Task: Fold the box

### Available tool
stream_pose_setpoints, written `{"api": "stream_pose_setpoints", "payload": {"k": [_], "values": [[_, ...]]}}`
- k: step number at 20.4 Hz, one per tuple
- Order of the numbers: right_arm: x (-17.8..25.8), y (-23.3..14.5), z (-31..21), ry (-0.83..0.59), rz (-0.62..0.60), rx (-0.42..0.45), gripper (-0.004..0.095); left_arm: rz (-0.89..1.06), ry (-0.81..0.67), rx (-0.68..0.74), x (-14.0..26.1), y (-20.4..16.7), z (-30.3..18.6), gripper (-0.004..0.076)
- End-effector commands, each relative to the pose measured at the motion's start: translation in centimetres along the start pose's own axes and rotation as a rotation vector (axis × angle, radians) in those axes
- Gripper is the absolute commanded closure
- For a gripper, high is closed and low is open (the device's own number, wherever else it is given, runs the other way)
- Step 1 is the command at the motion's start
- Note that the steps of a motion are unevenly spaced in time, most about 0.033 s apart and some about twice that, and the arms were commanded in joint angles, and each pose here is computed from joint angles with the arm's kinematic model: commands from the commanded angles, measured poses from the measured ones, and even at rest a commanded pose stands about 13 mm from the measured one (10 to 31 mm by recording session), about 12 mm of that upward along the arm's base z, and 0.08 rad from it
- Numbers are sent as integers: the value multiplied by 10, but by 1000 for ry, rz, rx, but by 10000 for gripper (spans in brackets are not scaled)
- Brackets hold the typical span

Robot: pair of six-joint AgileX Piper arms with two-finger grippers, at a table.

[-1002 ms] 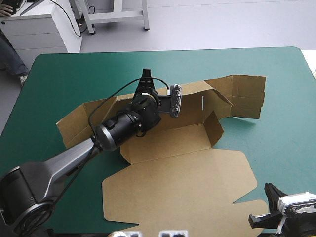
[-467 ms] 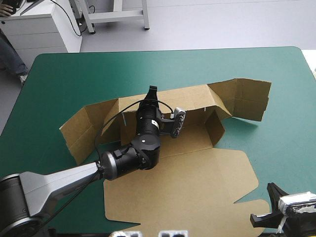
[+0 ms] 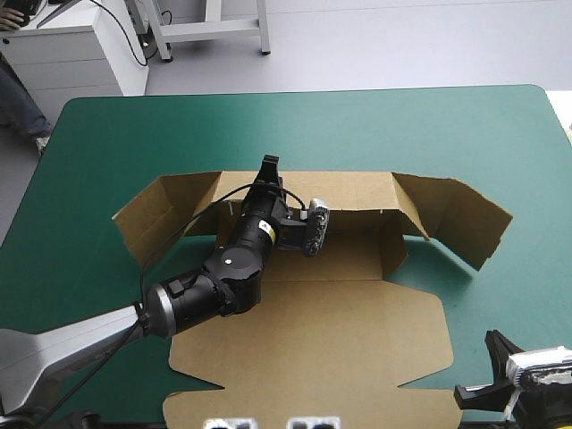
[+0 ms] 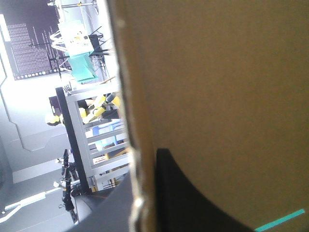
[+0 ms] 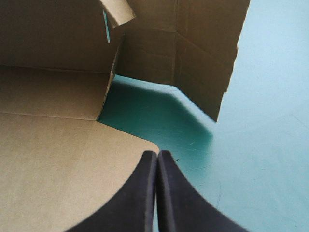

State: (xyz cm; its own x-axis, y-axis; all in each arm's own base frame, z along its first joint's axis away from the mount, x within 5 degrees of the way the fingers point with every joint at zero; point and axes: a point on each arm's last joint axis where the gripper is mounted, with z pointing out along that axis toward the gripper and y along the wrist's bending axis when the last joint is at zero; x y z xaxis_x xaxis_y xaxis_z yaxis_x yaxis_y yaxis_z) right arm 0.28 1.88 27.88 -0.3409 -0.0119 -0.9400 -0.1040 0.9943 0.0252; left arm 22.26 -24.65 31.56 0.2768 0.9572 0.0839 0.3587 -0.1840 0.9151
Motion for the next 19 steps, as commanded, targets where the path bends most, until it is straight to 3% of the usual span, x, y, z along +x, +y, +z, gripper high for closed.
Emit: {"api": "stream_pose_setpoints", "payload": {"k": [1,5,10,13,19], "values": [[-20,-3,2,-93,-7,18,926,-21,-4,-65,7,18,-12,732],[-46,-7,11,-78,-24,28,925,-21,-4,-65,7,18,-12,732],[-133,-16,33,-13,-70,21,926,-21,1,-65,8,18,-12,732],[-177,-23,66,50,-94,-2,925,-20,1,-68,8,19,-12,732],[-211,-41,145,178,-114,-20,925,-23,27,-63,10,18,-12,732]]}}
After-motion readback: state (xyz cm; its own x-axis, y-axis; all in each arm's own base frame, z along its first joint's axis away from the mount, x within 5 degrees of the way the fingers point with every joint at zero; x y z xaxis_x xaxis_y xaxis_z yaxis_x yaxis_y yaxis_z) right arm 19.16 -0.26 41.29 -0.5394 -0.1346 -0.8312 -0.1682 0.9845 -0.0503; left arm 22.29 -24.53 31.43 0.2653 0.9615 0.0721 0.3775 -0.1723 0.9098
